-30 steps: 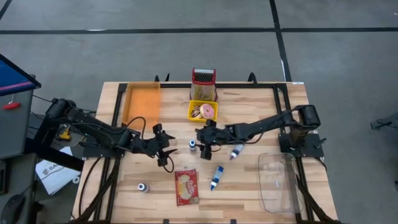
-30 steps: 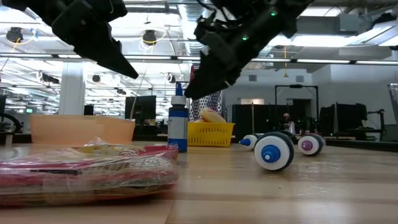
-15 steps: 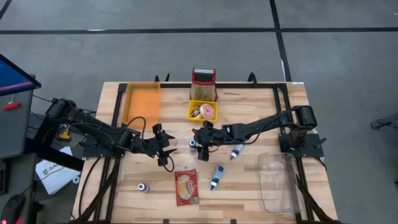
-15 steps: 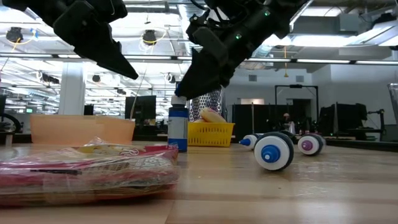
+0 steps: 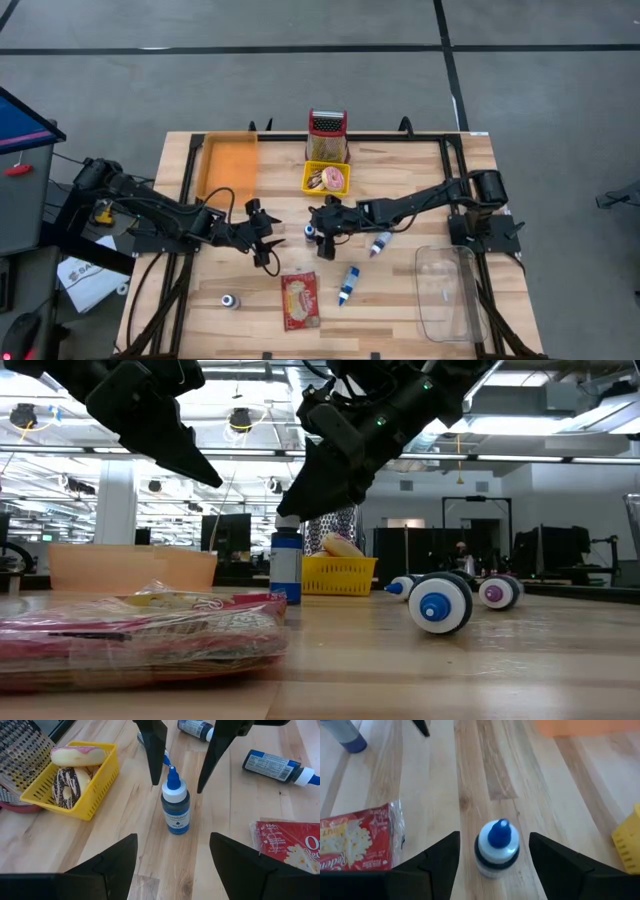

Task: Pick & Place Food Item
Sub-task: Put the middle blue food coloring bottle into the transparent bin

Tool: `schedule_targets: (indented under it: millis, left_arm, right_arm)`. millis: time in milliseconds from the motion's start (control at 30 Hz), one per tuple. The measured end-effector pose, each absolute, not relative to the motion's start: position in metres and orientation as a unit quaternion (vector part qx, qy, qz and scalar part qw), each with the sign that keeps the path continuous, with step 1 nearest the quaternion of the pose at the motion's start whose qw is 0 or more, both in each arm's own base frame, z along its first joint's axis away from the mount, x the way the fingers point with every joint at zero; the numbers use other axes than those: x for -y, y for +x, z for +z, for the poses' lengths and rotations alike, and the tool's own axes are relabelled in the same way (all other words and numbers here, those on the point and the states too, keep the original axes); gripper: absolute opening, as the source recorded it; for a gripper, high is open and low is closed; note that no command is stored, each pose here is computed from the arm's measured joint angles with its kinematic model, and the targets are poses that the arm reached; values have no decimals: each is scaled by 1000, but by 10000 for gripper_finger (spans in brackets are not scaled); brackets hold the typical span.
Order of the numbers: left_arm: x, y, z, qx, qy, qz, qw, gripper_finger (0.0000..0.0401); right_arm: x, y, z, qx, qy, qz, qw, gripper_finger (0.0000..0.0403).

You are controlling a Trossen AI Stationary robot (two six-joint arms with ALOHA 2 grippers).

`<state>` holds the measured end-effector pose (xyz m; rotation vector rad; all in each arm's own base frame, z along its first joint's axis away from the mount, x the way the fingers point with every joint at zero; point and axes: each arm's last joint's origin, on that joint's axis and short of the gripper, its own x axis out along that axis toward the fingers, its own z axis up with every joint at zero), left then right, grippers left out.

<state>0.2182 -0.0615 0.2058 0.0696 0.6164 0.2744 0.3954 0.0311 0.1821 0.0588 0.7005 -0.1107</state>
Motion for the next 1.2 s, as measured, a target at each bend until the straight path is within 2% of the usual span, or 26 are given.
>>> schedule_targets:
  millis: [233, 733, 1200]
  left_arm:
    - [62, 218, 206, -302, 34, 135, 943, 243]
    - [62, 218, 206, -301, 33, 134, 944, 243]
    - [62, 219, 206, -300, 33, 135, 944, 242]
  right_arm:
    - [-31, 397, 181, -341, 37, -46, 938, 226]
    - [-29, 397, 180, -342, 41, -49, 937, 181]
    - [-28, 404, 168, -353, 51, -41, 933, 108]
